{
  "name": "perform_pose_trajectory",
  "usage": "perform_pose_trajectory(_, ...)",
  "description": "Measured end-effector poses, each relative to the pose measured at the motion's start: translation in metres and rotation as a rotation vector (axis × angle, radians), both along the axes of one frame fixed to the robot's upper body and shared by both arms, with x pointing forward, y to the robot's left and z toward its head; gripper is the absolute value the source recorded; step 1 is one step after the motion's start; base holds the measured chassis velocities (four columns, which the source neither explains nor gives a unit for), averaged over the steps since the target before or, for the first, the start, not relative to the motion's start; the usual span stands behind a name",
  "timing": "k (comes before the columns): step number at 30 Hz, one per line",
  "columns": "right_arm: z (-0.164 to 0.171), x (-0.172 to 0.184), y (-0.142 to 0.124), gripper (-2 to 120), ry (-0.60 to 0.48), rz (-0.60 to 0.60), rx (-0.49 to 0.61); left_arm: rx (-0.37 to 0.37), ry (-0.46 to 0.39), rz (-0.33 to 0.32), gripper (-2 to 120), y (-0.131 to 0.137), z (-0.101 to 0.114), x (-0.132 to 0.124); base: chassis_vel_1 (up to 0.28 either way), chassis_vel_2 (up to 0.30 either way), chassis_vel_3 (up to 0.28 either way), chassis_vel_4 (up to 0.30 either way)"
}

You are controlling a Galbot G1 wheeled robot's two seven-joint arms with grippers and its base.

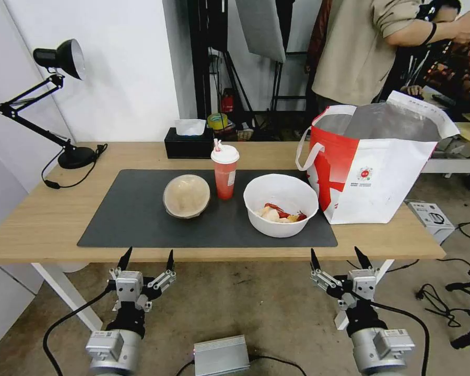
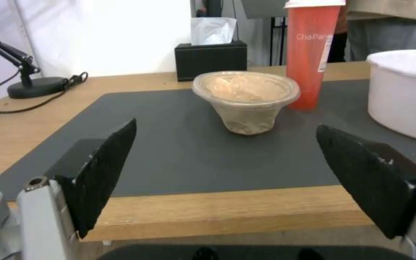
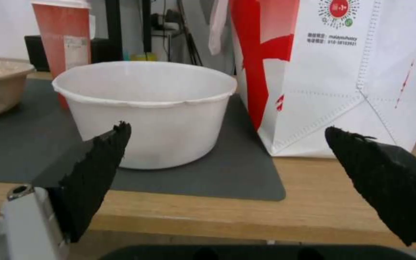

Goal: Pick up the trash from the table and place it into the takeout bag.

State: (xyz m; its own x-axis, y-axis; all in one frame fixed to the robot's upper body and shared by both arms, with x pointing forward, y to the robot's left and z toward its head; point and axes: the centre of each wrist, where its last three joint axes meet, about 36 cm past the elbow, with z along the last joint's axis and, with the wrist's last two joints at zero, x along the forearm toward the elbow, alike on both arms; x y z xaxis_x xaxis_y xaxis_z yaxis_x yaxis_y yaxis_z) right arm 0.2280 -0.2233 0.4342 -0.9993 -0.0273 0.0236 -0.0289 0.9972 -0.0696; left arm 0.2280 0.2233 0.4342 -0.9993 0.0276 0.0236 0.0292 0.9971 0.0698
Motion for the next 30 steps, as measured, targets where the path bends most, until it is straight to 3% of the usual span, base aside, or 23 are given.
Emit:
perform_pose_trajectory(16, 0.0, 0.0, -0.001, 100, 0.0, 0.002, -0.001, -0.002, -0.002, 0.0, 100, 0.001, 0.0, 0.0, 0.0, 0.0, 0.0, 0.0)
perform_pose_trajectory(20, 0.009, 0.006, -0.019, 100, -0.006, 0.011, -0.025, -0.01, -0.028, 0.012, 100, 0.011, 0.002, 0.0, 0.0, 0.0, 0.0, 0.0)
perform_pose_trajectory(30, 0.052, 0.03, -0.067, 100, -0.034, 0.045, -0.105, -0.082, -0.239, 0.086, 100, 0.064, 0.023, -0.002, 0.0, 0.0, 0.0, 0.0)
